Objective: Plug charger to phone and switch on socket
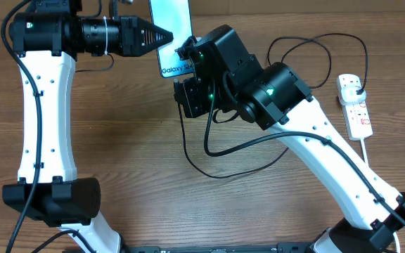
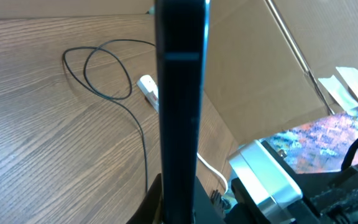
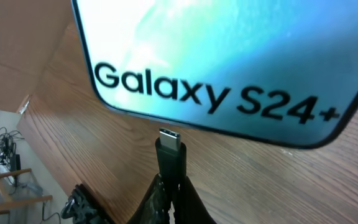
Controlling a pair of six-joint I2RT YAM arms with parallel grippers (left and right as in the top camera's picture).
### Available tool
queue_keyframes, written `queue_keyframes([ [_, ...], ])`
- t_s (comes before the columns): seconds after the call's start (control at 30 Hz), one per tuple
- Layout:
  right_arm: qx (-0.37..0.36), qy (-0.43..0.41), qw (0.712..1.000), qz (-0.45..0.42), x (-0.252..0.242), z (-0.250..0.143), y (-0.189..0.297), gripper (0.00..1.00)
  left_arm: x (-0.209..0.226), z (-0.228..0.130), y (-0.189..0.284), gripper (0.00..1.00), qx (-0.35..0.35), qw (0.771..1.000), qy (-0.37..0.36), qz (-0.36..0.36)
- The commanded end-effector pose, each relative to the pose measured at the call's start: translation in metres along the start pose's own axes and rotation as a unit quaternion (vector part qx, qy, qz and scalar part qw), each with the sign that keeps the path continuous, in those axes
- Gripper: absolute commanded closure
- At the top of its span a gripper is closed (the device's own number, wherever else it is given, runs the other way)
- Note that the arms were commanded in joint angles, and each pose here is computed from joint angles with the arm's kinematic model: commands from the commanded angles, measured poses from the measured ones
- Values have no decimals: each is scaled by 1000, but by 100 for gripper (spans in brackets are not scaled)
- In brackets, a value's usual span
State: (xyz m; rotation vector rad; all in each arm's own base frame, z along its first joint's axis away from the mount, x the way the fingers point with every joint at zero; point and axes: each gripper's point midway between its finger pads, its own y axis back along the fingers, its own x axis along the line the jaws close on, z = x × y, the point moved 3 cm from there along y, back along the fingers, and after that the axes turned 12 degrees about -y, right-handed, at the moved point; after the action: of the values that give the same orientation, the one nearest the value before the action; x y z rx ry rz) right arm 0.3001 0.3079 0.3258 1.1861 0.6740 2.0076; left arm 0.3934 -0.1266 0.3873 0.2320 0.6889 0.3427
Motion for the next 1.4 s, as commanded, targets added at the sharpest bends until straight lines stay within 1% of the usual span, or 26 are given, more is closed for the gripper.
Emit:
queue_keyframes([
  [0.0, -19, 9, 1000, 6, 6, 5, 10, 96, -13, 4, 1, 96, -9, 999, -35, -26],
  [0.27, -26, 7, 1000, -15, 0, 6, 10, 96, -13, 4, 1, 96, -10, 999, -31, -26],
  [0.53, -24, 6, 1000, -16, -1, 6, 10, 96, -17, 5, 2, 96, -14, 999, -28, -41],
  [1.37, -25, 9, 999, -17, -1, 6, 10, 96, -16, 5, 2, 96, -14, 998, -48, -38],
])
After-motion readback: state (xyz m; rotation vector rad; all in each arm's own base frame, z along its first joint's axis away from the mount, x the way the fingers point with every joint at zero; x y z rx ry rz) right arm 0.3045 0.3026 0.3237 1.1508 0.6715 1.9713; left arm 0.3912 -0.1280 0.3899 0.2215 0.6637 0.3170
